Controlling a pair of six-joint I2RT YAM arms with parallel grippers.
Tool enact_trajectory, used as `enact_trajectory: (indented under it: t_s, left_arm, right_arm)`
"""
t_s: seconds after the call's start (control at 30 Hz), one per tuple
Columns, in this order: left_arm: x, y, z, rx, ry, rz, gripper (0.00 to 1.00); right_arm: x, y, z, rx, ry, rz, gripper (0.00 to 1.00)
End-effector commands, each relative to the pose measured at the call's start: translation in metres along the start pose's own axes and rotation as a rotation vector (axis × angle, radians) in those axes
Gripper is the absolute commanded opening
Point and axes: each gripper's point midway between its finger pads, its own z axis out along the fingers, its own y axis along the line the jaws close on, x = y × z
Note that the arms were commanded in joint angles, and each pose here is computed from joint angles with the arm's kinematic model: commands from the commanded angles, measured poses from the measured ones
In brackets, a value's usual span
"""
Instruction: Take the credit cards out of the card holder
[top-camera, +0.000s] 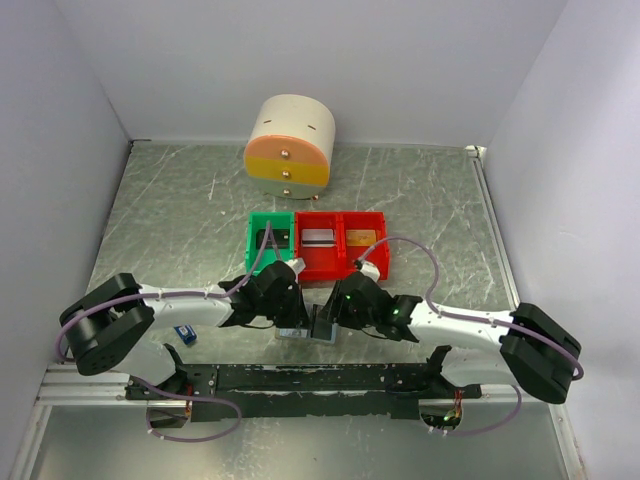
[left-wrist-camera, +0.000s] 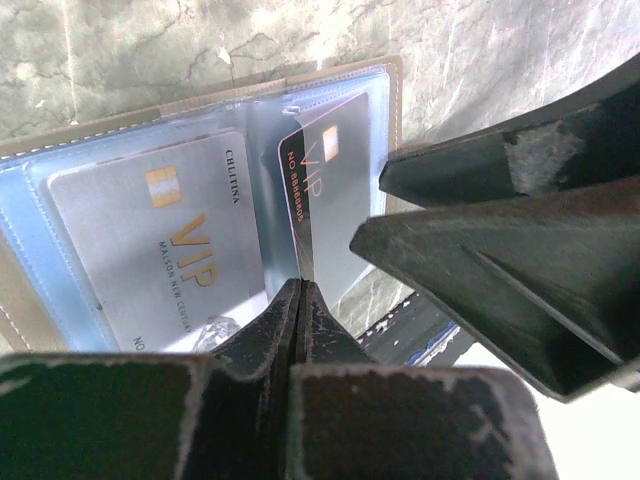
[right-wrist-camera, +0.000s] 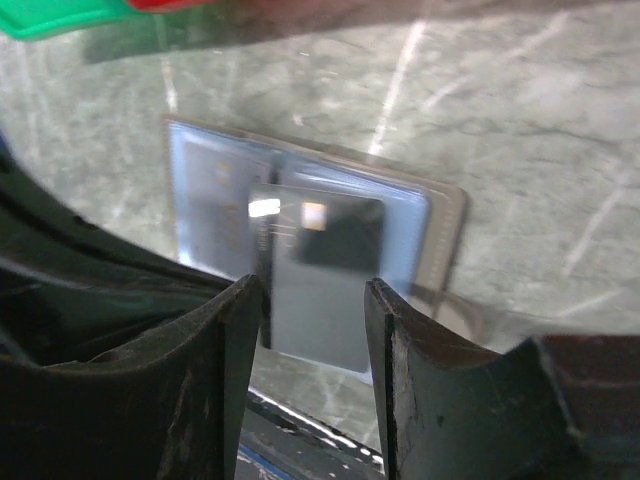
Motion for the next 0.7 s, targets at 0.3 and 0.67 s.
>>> enact_trajectory:
  t_s: [0.3,0.67]
  left_arm:
    - [-0.006,-0.029,-0.002,0.136,-0.029,-0.016,0.19]
    - [-0.005,-0.031,-0.001,0.173,-0.043,-0.070,0.22]
  right_arm:
    - [0.020,-0.035,0.009,0.064,0.016,0.131,0.47]
    - [0.023,-0.040,0.007,0.062,0.016,0.135,0.47]
